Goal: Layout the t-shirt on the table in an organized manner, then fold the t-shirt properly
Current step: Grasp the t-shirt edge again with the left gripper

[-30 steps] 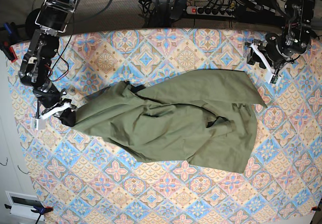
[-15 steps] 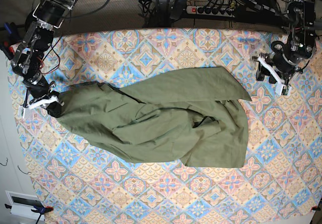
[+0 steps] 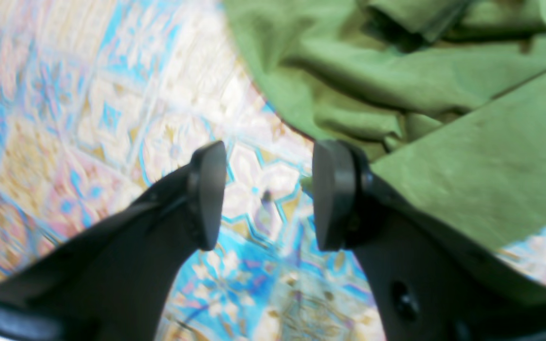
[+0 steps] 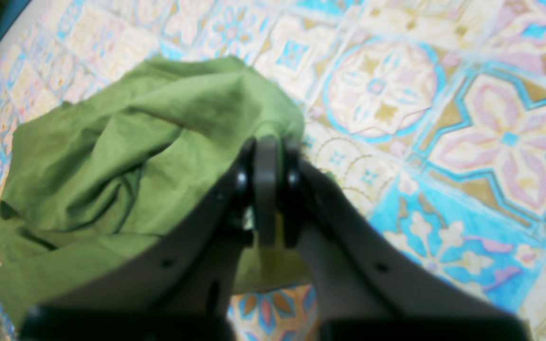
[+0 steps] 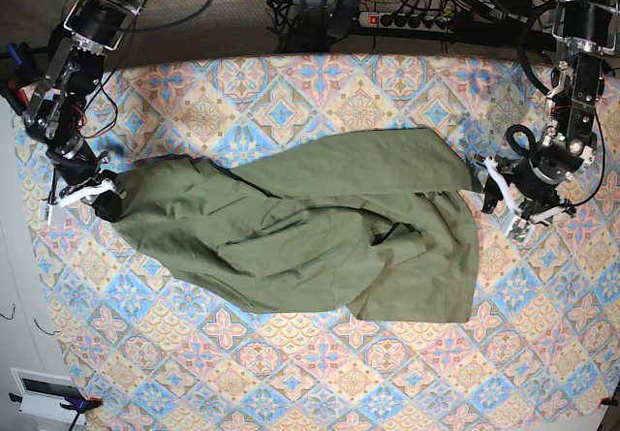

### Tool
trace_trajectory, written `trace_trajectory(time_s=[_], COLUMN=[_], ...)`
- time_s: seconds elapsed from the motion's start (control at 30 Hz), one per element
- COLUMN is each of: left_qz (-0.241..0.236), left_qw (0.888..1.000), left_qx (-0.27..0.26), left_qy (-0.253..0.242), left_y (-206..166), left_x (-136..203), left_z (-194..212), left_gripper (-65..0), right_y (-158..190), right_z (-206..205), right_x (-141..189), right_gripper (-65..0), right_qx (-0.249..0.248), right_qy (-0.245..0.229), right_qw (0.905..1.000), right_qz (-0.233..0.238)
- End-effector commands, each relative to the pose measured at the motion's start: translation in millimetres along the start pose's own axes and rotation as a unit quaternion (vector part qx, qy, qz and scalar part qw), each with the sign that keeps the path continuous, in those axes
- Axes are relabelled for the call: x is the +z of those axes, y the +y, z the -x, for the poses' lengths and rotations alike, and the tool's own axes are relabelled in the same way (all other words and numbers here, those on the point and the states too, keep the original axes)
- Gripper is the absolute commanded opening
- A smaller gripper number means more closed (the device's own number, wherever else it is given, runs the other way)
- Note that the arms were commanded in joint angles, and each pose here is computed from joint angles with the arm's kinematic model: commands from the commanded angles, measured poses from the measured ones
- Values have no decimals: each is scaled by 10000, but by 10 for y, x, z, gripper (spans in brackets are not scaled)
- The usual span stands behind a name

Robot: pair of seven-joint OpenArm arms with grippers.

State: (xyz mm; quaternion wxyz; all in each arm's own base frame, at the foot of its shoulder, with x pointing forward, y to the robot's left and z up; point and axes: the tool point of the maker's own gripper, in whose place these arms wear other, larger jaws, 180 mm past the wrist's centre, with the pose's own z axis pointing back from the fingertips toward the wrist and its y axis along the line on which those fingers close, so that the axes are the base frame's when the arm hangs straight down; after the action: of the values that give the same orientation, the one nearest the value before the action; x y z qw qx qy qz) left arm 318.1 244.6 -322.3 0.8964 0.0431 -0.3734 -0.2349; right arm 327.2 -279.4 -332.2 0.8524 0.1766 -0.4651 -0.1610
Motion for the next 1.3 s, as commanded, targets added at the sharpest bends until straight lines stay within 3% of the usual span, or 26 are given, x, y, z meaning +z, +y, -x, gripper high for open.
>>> trace_trajectory(time_s=[0.0,0.3,0.73,1.1,1.27], left_qz=[-135,298,784,806,1064], left_qw=[9996,9906,9809,9791,9707], left_qx=[-230,-1266,-1612,-1543,-1711], left_qy=[36,422,760,1055,1307], left_y=[97,-62,-355,-333,-521], left_x=[-6,-277,-401,-454,-492], left_z=[-32,-39,178,389,586], left_gripper=[-358,-357,-361,-363,-364], right_y=[57,66,84,138,138], right_z=[-222,-226,-216,-183,-183], right_x=[32,33,23,-5,-5], right_gripper=[-635,-635,-635,-635,-635], right_qx=[119,123,131,176,176], right_qy=[-309,-319,-300,-238,-238], right_qw=[9994,9994,9994,9994,9994], right_qz=[-107,-115,-139,-203,-203])
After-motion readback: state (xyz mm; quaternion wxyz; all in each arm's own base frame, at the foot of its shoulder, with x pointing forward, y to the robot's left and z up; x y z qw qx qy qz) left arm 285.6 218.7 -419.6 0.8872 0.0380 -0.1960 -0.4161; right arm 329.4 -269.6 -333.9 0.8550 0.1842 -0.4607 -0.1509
